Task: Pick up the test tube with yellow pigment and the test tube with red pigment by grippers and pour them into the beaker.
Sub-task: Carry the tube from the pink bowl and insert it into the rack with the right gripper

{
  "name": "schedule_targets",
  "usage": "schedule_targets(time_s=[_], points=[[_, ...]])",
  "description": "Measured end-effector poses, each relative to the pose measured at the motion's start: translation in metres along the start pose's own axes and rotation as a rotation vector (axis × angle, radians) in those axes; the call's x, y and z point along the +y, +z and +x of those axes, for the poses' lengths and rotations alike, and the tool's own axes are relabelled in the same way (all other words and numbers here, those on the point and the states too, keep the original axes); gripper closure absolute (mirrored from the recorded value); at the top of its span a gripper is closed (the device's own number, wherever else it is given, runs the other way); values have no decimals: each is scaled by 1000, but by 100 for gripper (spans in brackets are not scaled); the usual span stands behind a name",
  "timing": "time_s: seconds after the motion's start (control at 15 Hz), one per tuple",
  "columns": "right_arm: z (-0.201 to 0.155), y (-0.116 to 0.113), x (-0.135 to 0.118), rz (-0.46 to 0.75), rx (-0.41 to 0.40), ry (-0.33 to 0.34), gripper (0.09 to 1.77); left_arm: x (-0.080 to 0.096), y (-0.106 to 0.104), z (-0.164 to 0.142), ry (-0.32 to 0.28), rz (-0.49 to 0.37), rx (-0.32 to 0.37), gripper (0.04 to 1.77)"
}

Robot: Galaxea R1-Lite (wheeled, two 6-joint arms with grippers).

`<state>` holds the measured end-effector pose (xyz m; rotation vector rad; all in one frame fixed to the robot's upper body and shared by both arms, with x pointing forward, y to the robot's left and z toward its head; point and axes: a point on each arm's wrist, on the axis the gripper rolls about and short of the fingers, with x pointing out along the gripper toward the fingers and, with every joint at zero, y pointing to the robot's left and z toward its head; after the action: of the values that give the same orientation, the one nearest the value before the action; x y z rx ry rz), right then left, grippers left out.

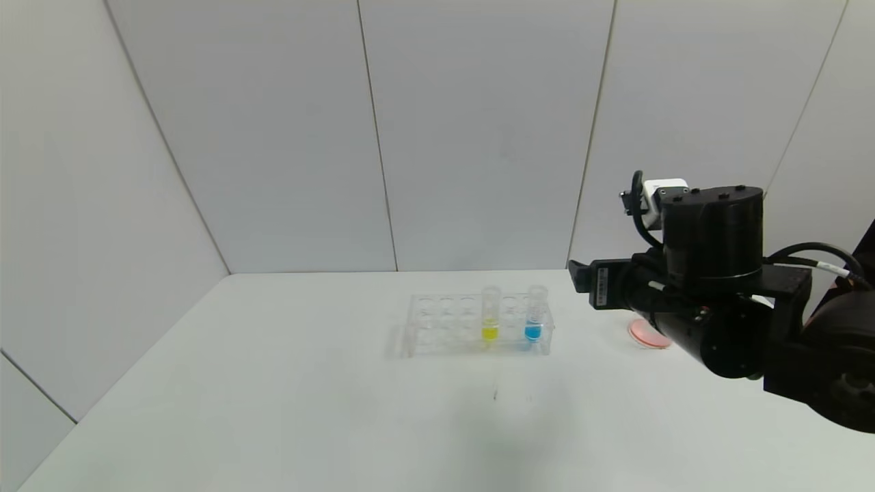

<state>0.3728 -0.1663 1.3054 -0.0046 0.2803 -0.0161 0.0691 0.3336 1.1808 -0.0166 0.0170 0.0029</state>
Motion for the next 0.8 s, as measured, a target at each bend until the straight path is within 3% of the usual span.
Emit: schedule_targets(time_s=[0.4,0.8], points=[[-34,-31,57,24,23,57,16,0,0,0,0,0,0,9],[-29,-63,101,55,70,101,16,0,0,0,0,0,0,9]])
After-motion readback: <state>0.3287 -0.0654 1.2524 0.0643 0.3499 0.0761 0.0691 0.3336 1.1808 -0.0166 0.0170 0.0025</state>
